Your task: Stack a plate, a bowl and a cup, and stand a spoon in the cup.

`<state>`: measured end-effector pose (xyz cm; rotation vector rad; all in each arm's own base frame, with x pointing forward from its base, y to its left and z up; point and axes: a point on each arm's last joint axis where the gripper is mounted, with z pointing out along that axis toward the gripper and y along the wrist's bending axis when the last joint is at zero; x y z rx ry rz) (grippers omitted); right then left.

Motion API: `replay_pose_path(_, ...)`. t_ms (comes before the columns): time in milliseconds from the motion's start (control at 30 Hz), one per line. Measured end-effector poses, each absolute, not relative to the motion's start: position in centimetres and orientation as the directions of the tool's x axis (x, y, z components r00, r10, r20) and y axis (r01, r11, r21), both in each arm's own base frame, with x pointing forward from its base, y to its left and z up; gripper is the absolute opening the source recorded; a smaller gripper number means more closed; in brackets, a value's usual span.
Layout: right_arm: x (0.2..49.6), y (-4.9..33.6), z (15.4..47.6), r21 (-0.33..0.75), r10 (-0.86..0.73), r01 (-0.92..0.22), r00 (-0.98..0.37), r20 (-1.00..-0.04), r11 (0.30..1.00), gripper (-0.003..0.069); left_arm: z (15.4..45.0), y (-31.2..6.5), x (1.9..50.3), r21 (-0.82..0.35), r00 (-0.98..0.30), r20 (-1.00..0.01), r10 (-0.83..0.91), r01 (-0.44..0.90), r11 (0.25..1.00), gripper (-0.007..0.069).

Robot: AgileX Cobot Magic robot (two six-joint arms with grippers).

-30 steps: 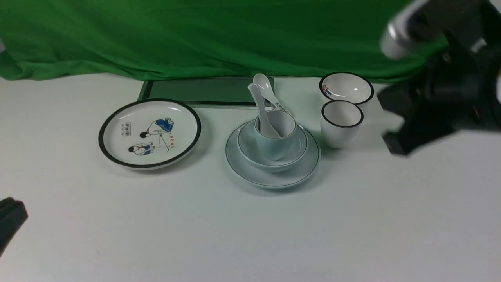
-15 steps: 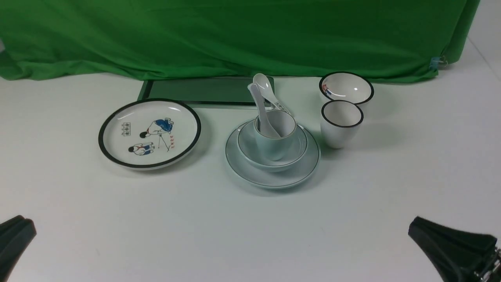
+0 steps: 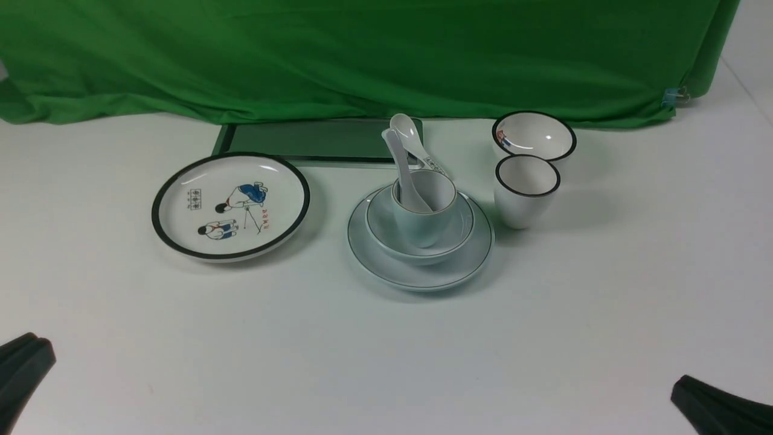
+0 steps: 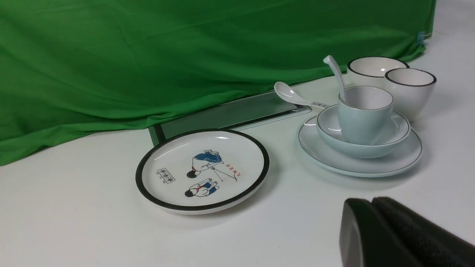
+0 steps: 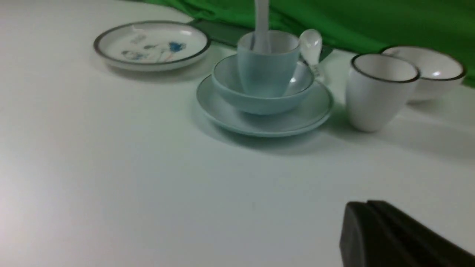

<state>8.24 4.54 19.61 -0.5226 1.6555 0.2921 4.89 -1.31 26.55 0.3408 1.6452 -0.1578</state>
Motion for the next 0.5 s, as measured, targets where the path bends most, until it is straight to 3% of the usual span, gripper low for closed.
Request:
replay_pose_path(267,6.1,1.7,20.5,-0.109,-0.108,-0.266,0.019,-0.994,0.958,0.0010,26.6,-1.3,4.9,0.099,-0.071,-0.989,0.127,0.313,0.945,-0.0032)
replay_pose_path(500,5.5,0.6,18.7,-0.063,-0.083,-0.117,-0.171,-0.982,0.991,0.0010,26.5,-1.3,4.9,0.100,-0.072,-0.989,0.128,0.313,0.945,-0.0032)
